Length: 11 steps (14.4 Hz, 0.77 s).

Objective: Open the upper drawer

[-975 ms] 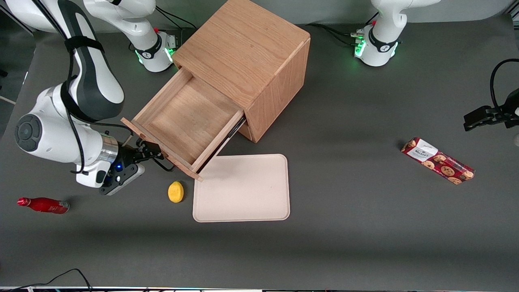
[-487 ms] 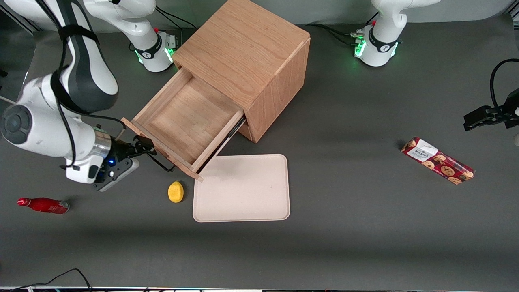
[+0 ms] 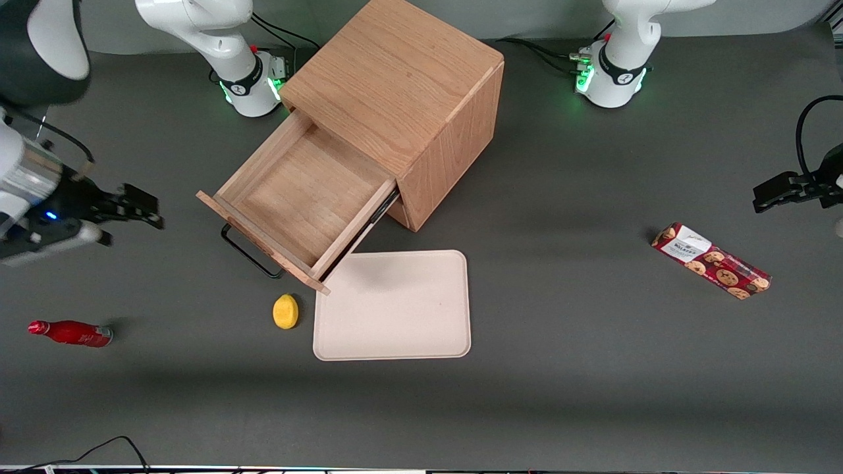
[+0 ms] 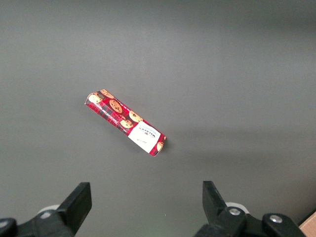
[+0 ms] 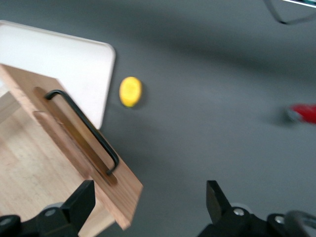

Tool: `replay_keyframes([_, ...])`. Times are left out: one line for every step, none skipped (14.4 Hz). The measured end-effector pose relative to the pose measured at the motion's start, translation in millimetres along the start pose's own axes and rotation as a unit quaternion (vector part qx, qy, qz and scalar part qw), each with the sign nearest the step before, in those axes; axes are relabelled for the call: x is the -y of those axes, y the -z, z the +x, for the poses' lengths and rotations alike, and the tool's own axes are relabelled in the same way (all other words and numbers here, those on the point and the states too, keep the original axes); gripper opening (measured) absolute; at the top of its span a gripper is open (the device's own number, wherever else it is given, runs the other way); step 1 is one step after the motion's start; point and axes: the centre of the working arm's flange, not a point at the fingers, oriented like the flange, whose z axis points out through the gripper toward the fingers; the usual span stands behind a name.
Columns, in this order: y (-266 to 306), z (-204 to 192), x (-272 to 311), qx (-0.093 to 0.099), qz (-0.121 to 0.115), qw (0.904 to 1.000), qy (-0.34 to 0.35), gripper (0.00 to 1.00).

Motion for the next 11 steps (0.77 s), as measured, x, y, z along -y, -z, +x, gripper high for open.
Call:
replay_keyframes([12.5,-8.0,2.6,0.0,-0.016,0.9995,-0.028,1.0])
replay_keyframes([23.1,-15.6,5.9,0.001,-0.025,0.9983,-0.053,1.0])
replay_keyframes([32.0,-23.0,7.8,0.002,-0.03,0.9969,-0.073,1.0])
replay_keyframes([39.6,-30.3,6.7,0.004,-0.032,0.9955,-0.089,1.0])
replay_keyframes([46.0,-37.0,2.5,0.006,-0.031,0.9939,-0.105,1.0])
replay_keyframes([51.5,-43.4,-3.5,0.007,-0.03,0.9925,-0.118,1.0])
replay_keyframes([55.8,-49.8,-10.0,0.012,-0.029,0.9914,-0.127,1.0])
replay_keyframes([58.8,-55.4,-15.9,0.017,-0.028,0.9904,-0.135,1.0])
replay_keyframes([60.2,-60.3,-20.6,0.023,-0.027,0.9895,-0.14,1.0])
replay_keyframes([59.6,-63.0,-22.7,0.029,-0.024,0.989,-0.143,1.0])
replay_keyframes([57.6,-63.7,-23.1,0.031,-0.02,0.9886,-0.146,1.0])
